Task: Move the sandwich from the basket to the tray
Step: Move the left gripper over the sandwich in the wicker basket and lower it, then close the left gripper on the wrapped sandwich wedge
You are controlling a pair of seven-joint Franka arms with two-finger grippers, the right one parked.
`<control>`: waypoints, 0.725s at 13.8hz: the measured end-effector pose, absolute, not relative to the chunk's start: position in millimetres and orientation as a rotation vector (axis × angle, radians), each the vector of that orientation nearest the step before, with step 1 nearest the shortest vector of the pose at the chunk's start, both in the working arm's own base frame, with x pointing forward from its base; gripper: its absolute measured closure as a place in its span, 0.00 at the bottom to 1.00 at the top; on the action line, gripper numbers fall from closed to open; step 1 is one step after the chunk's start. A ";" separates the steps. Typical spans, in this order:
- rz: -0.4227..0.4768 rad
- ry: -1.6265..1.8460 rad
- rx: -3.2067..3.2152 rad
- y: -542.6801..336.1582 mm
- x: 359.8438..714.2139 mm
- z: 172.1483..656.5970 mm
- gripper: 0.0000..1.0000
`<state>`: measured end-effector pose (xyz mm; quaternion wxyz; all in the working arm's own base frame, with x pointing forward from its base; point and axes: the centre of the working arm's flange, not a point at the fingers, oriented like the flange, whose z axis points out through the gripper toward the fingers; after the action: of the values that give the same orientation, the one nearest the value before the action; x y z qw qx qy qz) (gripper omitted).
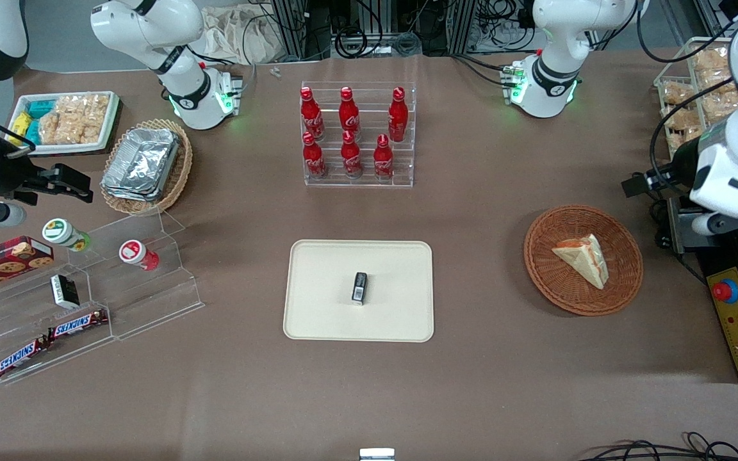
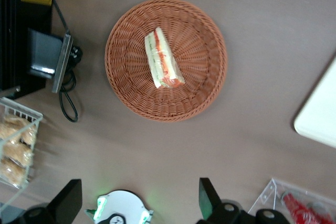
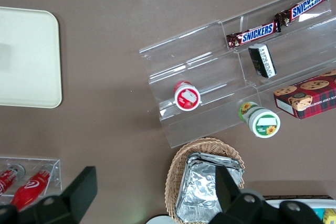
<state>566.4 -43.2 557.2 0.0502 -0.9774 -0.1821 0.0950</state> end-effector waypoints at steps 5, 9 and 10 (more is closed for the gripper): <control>0.192 -0.922 -2.905 -5.8 569.4 437.8 0.00; 0.129 -1.121 -2.862 -9.1 552.6 333.3 0.00; 0.134 -1.143 -2.856 -9.5 550.5 313.2 0.00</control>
<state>550.5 -9.5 313.2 0.0314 -0.9271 -0.3710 0.0436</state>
